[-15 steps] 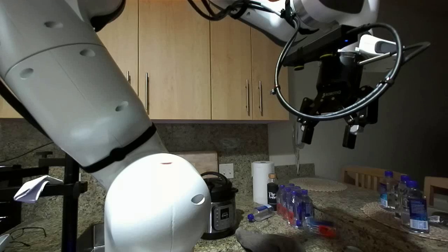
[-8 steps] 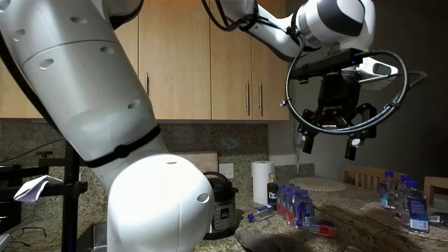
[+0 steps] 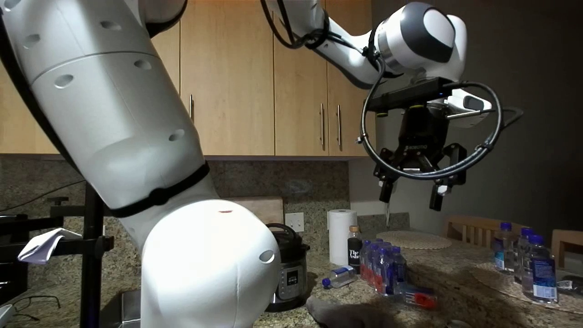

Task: Move the towel to the right

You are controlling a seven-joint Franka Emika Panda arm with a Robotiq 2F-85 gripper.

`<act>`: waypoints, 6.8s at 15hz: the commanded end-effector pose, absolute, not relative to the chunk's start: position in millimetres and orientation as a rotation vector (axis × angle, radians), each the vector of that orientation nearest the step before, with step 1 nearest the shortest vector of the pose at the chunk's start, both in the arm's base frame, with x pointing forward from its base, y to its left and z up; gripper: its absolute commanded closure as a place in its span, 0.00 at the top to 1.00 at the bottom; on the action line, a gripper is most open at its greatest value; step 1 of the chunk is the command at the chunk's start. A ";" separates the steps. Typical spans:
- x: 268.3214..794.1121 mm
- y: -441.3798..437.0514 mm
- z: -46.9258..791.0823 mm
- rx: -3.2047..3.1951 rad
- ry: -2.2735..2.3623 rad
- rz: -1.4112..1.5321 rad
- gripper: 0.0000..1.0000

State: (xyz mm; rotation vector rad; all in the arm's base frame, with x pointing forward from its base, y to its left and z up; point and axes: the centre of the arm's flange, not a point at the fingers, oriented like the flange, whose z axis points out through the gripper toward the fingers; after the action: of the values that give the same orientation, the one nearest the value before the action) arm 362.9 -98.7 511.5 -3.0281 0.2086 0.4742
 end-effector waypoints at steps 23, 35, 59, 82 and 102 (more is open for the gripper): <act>357.4 85.7 425.4 -3.087 0.143 -0.214 1.00; 382.6 123.4 399.4 -3.009 -0.135 -0.086 1.00; 450.4 241.1 351.8 -3.028 -0.563 -0.203 1.00; 519.0 319.2 274.1 -3.200 -0.331 -0.293 1.00; 581.4 317.7 161.9 -3.383 0.053 -0.119 1.00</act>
State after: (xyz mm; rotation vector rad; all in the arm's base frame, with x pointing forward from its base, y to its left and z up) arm 578.3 316.0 176.6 -3.3464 -0.0528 -0.1241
